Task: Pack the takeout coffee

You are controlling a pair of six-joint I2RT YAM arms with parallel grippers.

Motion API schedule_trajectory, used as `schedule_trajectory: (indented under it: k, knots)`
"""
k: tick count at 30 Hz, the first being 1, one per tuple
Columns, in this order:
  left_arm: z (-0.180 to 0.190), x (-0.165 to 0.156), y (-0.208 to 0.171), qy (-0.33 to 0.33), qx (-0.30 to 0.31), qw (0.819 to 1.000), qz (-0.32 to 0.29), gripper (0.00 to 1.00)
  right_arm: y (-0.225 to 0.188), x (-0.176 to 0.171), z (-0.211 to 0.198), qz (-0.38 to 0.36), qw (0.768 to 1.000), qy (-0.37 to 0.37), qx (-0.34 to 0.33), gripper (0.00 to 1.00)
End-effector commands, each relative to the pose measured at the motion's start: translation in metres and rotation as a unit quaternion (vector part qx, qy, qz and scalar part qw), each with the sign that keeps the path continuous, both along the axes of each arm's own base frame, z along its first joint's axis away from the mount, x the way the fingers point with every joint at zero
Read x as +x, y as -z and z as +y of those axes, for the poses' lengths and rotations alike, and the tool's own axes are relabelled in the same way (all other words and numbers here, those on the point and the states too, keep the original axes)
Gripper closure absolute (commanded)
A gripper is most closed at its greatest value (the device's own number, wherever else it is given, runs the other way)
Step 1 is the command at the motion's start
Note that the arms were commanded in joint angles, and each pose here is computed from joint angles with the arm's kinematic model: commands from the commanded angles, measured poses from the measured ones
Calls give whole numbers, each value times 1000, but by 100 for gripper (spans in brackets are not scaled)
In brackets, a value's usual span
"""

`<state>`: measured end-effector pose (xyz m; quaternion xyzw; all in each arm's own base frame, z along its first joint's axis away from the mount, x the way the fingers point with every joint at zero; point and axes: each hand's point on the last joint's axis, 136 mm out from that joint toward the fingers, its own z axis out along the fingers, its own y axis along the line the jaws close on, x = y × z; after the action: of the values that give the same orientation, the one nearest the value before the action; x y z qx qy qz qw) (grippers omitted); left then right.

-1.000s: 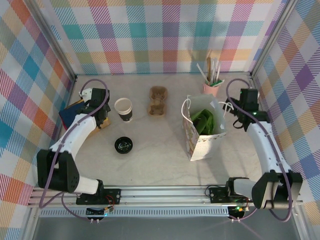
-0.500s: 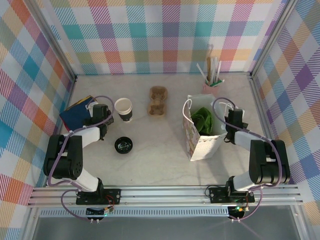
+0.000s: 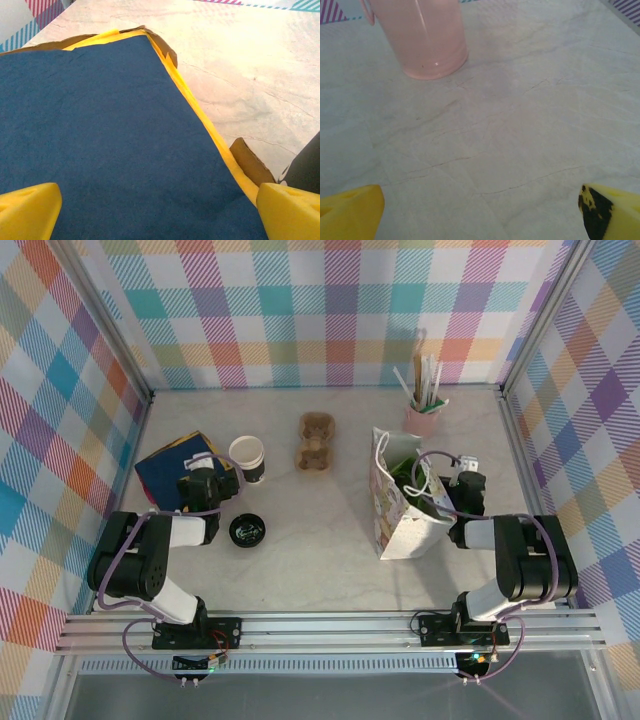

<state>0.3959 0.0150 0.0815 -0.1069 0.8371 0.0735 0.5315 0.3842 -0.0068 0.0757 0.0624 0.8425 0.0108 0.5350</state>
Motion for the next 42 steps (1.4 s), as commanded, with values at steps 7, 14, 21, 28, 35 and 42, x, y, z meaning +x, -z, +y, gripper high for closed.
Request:
schedule_trajectory:
  k: [7, 14, 21, 28, 35, 42]
  knots:
    - [-8, 3, -11, 21, 5, 1000, -23, 0, -21, 12, 6, -32, 999, -19, -5, 1]
    - [-3, 5, -38, 7, 9, 1000, -2, 0, -22, 10, 7, -36, 999, -21, -4, 1]
    - [-5, 3, -27, 13, 8, 1000, -12, 0, -20, 13, 7, -28, 999, -22, -2, 1]
    - [-7, -2, -6, 21, 5, 999, -49, 0, -16, 11, 14, -36, 998, -44, -3, 1]
    - [-7, -1, -5, 22, 2, 999, -42, 0, -16, 12, 14, -35, 998, -42, -4, 1]
    - [-7, -1, -5, 21, 2, 999, -43, 0, -16, 12, 16, -33, 998, -45, -6, 1]
